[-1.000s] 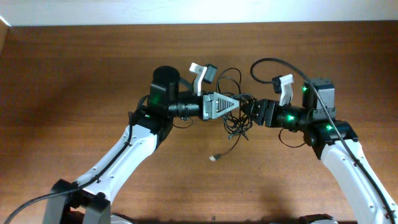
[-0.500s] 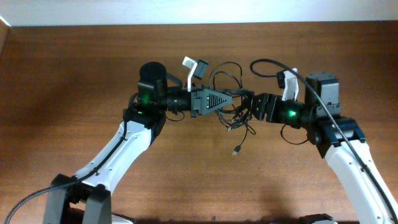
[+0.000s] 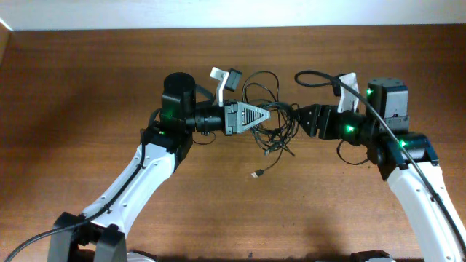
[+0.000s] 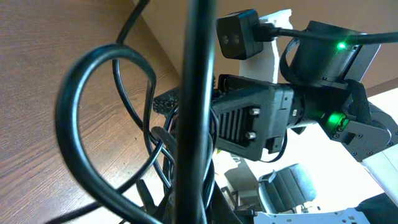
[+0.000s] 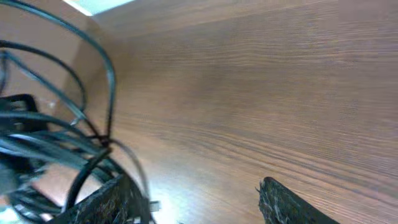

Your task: Untangle cables

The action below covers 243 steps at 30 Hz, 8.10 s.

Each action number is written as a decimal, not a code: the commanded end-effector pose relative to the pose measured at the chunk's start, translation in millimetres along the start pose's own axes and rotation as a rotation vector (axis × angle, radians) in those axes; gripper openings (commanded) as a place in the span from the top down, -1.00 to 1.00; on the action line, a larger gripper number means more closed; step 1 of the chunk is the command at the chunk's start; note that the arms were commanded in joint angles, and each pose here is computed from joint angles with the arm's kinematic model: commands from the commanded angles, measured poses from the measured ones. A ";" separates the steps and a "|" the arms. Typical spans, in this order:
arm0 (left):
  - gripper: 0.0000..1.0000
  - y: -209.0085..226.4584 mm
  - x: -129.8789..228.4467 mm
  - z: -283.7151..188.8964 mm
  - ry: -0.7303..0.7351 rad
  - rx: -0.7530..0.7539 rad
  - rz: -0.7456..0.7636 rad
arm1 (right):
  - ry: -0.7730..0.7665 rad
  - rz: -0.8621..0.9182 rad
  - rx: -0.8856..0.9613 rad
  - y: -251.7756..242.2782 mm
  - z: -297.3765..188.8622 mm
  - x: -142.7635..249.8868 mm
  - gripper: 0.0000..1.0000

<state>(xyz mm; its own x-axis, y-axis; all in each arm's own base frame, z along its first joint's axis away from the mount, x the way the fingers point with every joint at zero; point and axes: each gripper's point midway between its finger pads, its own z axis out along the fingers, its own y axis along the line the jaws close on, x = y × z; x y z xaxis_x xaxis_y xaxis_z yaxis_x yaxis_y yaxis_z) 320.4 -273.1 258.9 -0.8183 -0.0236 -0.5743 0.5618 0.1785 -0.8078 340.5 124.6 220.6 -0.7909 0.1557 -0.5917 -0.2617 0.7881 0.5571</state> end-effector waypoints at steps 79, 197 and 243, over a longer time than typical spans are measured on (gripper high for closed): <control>1.00 -99.3 -16.8 -6.4 0.020 0.304 0.165 | 0.139 -0.101 0.199 -13.9 24.8 14.6 -0.09; 0.13 97.2 107.0 117.0 0.272 -0.472 0.723 | 0.088 -0.082 0.118 62.0 -114.6 0.2 0.91; 1.00 -56.3 -71.1 29.0 -0.534 -0.047 -0.301 | 0.100 0.671 0.331 -16.1 43.1 15.0 0.68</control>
<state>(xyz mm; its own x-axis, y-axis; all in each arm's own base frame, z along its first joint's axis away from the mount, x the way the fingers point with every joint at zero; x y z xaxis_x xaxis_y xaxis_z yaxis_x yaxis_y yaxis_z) 369.9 -300.4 294.5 -0.7270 -0.6007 -0.3325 0.1993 0.2788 -0.9394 343.2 160.0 187.8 -0.8738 0.4821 -0.0633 0.3330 0.6882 0.6445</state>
